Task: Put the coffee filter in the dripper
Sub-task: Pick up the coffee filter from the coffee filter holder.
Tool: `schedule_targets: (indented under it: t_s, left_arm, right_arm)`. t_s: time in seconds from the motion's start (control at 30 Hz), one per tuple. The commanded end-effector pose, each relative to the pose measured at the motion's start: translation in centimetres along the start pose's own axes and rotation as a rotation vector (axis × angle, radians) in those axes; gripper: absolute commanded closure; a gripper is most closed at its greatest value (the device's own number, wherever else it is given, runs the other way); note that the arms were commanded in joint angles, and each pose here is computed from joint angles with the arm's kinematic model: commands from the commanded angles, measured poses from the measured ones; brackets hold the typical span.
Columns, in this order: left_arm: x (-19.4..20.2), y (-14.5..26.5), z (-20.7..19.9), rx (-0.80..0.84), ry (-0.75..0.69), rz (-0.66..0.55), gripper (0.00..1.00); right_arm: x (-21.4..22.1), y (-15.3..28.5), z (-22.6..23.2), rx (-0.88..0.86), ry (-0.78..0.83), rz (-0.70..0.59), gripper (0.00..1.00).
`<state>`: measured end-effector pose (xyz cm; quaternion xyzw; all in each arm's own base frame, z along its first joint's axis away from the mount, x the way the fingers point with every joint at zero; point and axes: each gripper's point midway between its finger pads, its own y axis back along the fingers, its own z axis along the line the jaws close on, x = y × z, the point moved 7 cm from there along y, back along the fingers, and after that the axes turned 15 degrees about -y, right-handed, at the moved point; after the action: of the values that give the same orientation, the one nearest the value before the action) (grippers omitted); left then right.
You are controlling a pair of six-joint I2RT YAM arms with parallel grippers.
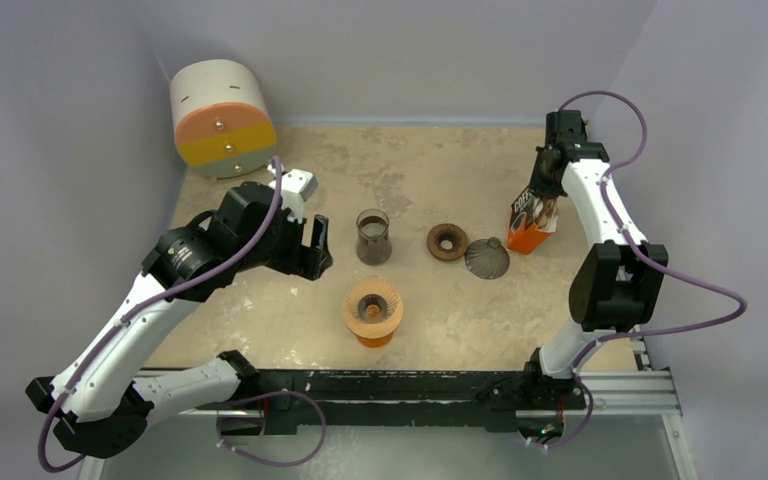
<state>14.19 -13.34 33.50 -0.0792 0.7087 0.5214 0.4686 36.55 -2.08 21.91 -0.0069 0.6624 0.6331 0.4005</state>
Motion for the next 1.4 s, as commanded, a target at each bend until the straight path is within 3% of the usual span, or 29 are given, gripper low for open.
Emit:
schedule_targets:
  t_s: [0.0,0.13,0.87,1.37]
  left_arm:
    - [-0.5,0.6,-0.1,0.009,0.017,-0.046,0.23]
    - [-0.4,0.7,-0.1,0.007,0.017,-0.046,0.23]
    - [-0.3,1.1,-0.2,0.016,0.037,-0.057,0.23]
    - [-0.9,1.1,-0.3,0.019,0.056,-0.066,0.23]
  right_arm:
    - [-0.6,1.7,0.6,-0.041,-0.015,-0.030,0.89]
    - [-0.6,1.8,0.9,-0.050,-0.013,-0.030,1.00]
    - [-2.0,6.2,2.2,-0.102,0.024,-0.112,1.00]
    - [-3.6,12.5,3.4,-0.218,0.048,-0.214,1.00]
